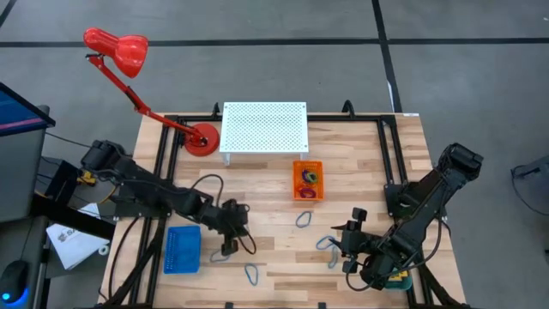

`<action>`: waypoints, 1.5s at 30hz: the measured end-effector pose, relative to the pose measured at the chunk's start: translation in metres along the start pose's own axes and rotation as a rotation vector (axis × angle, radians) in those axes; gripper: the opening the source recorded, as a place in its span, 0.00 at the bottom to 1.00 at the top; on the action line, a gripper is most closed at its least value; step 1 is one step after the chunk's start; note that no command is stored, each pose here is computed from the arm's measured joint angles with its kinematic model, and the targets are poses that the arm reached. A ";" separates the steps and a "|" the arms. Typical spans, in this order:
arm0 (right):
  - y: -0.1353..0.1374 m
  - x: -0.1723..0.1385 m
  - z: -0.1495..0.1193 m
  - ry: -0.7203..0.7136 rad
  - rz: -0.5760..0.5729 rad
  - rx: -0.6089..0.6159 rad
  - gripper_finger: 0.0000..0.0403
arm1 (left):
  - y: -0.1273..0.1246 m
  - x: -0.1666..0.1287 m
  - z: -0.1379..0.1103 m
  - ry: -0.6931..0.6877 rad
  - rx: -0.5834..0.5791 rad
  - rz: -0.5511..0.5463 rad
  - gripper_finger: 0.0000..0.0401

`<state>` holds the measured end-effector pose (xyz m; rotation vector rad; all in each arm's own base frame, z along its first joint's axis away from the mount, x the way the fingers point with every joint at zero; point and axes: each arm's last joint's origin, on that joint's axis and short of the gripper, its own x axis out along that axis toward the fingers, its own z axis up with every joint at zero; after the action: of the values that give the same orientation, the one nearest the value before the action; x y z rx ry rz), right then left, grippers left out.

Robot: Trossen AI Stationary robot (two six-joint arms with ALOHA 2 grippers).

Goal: Pick & Place Office Desk Supplies
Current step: Put the blue rubber band into the blue bin

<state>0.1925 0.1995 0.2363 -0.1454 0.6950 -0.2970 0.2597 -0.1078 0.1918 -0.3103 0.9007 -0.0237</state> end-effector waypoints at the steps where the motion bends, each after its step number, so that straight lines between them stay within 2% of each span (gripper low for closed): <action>1: 0.000 0.000 0.000 0.000 0.000 -0.001 0.39 | -0.002 -0.003 0.001 -0.001 -0.005 -0.037 0.00; 5: 0.000 0.000 0.000 0.000 0.000 -0.001 0.39 | -0.008 -0.014 0.000 0.058 -0.078 -0.170 0.00; 8: 0.000 0.000 0.000 0.000 0.000 -0.001 0.39 | -0.014 -0.019 -0.011 0.190 -0.161 -0.230 0.00; 12: 0.000 0.000 0.000 0.000 0.000 -0.001 0.39 | -0.023 -0.028 -0.028 0.358 -0.268 -0.246 0.00; 16: 0.000 0.000 0.000 0.000 0.000 0.007 0.39 | -0.035 -0.045 -0.044 0.450 -0.356 -0.236 0.00; 21: 0.000 0.000 0.000 0.000 0.000 0.007 0.39 | -0.045 -0.075 -0.063 0.447 -0.440 -0.171 0.00; 25: 0.000 0.000 0.000 0.000 0.000 0.008 0.39 | -0.043 -0.088 -0.078 0.418 -0.463 -0.036 0.00; 29: 0.000 0.000 0.000 -0.002 0.003 0.012 0.39 | -0.040 -0.084 -0.087 0.426 -0.469 0.081 0.00; 34: 0.000 0.000 0.000 -0.003 0.003 0.014 0.39 | -0.041 -0.074 -0.090 0.431 -0.464 0.136 0.01; 38: 0.000 0.000 0.000 -0.003 0.003 0.015 0.39 | -0.041 -0.070 -0.093 0.444 -0.467 0.172 0.08; 45: 0.000 0.000 0.000 -0.003 0.003 0.015 0.39 | -0.037 -0.071 -0.096 0.483 -0.482 0.215 0.29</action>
<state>0.1929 0.1999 0.2366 -0.1303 0.6897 -0.2988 0.1453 -0.1572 0.2013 -0.6724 1.4154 0.3339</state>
